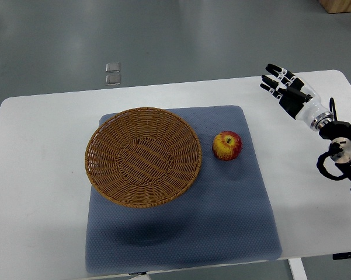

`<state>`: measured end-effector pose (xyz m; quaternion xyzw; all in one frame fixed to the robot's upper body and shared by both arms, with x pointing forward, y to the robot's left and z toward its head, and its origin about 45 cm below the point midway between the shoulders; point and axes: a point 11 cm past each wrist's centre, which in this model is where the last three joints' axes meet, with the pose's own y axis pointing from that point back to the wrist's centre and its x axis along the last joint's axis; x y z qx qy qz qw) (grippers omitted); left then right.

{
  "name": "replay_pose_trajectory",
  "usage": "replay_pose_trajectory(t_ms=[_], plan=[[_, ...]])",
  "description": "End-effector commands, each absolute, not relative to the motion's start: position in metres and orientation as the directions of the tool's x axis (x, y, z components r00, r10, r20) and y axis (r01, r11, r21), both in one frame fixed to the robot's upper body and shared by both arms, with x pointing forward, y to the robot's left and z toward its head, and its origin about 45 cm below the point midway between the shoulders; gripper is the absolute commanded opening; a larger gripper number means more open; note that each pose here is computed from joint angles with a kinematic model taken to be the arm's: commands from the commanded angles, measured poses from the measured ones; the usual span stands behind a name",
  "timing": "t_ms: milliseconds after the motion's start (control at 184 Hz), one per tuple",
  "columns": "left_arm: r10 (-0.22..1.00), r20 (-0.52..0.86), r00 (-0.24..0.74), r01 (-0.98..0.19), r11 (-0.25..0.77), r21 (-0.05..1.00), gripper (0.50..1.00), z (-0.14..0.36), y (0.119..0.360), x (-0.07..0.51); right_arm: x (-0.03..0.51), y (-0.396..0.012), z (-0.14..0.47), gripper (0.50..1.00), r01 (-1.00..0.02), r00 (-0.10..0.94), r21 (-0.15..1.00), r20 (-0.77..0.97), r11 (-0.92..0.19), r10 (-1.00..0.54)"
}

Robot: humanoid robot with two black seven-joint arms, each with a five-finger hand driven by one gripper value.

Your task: Place red apple in basket with right hand

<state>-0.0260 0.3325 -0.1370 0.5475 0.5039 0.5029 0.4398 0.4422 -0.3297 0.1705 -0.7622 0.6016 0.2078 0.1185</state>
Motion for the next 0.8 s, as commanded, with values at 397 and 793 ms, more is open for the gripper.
replay_pose_trajectory(t_ms=[397,793], plan=[[0.994,0.111,-0.015,0.109,-0.108,0.988,1.0,-0.1369,0.3331,-0.0259,0.4416,-0.3308,0.1707,0.919,-0.965,0.194,0.067,-0.46,-0.252,-0.866],[0.994,0.111,-0.014,0.11,-0.108,0.988,1.0,-0.1369,0.3331,-0.026,0.4408,-0.3276,0.17,0.919,-0.961,0.211,0.065,-0.459,-0.27,-0.863]])
